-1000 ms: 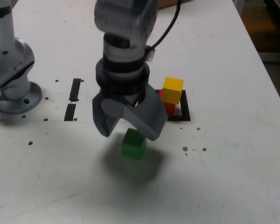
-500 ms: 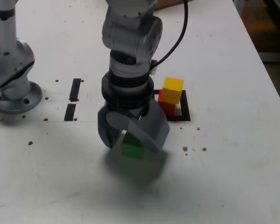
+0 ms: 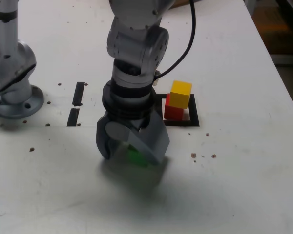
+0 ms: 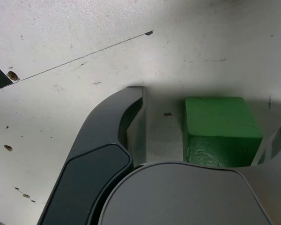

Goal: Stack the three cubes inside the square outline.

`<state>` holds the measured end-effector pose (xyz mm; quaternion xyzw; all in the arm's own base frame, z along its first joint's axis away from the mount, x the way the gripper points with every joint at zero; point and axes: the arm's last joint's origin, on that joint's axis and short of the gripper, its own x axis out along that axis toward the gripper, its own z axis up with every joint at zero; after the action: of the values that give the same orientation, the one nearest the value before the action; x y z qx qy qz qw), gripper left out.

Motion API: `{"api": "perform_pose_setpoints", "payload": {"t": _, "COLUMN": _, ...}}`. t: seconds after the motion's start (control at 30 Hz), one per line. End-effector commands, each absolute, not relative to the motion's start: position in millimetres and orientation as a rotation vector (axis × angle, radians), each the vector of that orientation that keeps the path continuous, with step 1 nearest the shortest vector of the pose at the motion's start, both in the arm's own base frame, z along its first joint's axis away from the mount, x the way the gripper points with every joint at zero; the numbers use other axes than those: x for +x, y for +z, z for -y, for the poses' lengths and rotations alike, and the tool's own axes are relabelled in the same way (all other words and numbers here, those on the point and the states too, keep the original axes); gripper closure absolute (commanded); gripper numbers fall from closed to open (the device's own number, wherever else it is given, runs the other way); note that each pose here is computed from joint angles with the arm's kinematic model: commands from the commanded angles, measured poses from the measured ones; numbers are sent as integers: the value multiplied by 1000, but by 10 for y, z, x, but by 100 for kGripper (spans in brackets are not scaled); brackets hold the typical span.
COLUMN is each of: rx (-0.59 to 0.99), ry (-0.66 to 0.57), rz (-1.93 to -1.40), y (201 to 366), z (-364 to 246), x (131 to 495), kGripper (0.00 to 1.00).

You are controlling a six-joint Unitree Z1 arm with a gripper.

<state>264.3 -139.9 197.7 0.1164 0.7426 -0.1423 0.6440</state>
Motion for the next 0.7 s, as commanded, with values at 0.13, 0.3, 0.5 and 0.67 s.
{"api": "perform_pose_setpoints", "payload": {"t": 0.13, "rx": 268, "ry": -317, "rz": -1703, "y": 1956, "z": 1388, "x": 2607, "kGripper": 78}}
{"api": "perform_pose_setpoints", "payload": {"t": 0.3, "rx": 269, "ry": -314, "rz": -1703, "y": 1954, "z": 1384, "x": 2602, "kGripper": 81}}
{"api": "perform_pose_setpoints", "payload": {"t": 0.5, "rx": 272, "ry": -312, "rz": -1705, "y": 1946, "z": 1380, "x": 2598, "kGripper": 81}}
{"api": "perform_pose_setpoints", "payload": {"t": 0.67, "rx": 283, "ry": -300, "rz": -1706, "y": 1950, "z": 1388, "x": 2586, "kGripper": 82}}
